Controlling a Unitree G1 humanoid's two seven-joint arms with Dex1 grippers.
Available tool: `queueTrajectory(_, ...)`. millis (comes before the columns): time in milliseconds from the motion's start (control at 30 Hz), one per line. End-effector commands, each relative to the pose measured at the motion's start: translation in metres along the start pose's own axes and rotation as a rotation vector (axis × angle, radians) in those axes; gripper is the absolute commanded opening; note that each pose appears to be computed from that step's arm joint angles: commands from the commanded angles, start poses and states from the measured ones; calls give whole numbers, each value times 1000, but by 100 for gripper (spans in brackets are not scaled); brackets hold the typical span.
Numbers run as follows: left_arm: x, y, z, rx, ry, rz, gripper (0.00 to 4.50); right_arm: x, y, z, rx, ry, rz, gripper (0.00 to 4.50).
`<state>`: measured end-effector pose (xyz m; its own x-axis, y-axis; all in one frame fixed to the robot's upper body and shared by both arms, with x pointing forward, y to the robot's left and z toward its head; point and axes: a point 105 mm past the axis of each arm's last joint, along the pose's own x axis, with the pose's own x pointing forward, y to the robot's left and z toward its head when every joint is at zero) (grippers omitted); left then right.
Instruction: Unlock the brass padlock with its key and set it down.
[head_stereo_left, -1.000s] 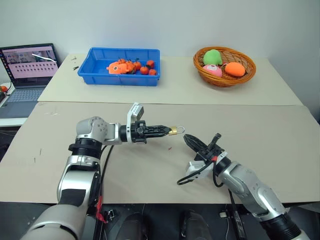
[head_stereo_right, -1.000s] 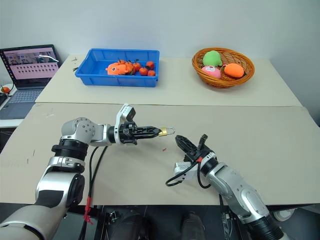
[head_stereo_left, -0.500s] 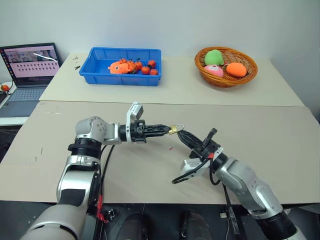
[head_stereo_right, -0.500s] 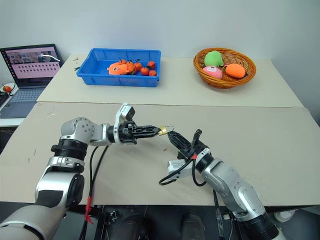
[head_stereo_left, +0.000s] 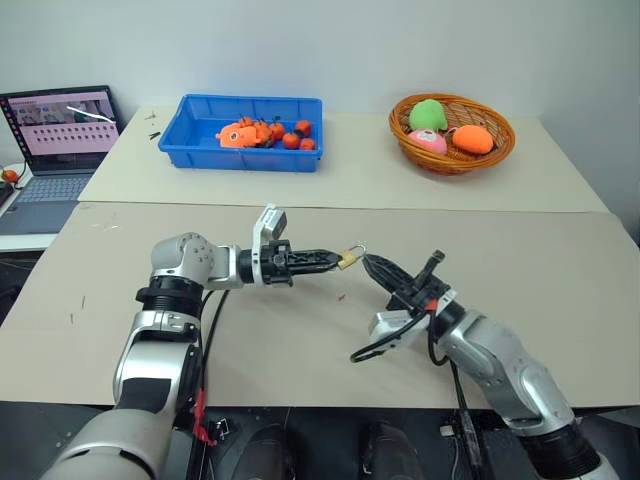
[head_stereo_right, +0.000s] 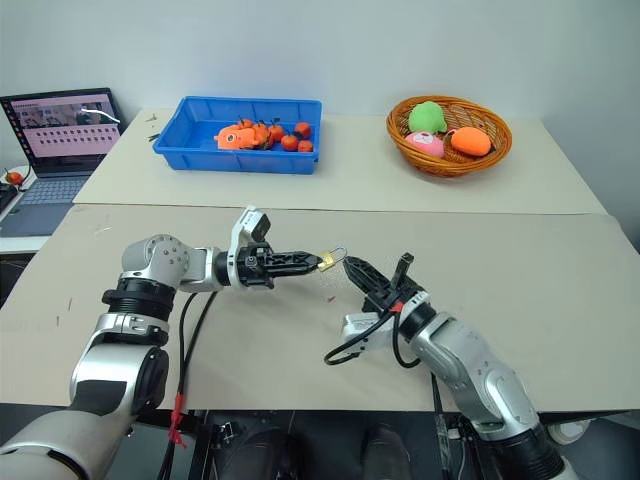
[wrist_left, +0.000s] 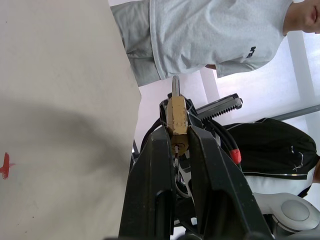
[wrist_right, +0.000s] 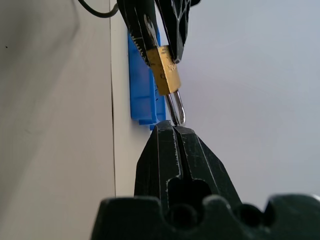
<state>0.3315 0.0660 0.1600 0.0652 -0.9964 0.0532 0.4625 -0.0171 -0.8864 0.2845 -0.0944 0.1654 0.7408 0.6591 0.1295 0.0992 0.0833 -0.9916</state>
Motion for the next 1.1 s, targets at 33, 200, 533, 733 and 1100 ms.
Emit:
queueTrajectory(33, 0, -8, 4, 36, 0, -25, 1, 0, -17, 0, -20, -14, -58, 3)
queueTrajectory(200, 0, -8, 4, 38, -1, -24, 1, 3, -21, 3, -12, -20, -72, 3)
queueTrajectory(533, 0, -9, 5, 42, -2, -24, 1, 5, -23, 10, 3, -41, -72, 3)
queueTrajectory(733, 0, -9, 5, 41, -3, -23, 1, 5, -24, 12, 27, -53, -62, 3)
queueTrajectory(1100, 0, -8, 6, 44, -4, -19, 1, 4, -18, 2, 17, -40, -23, 3)
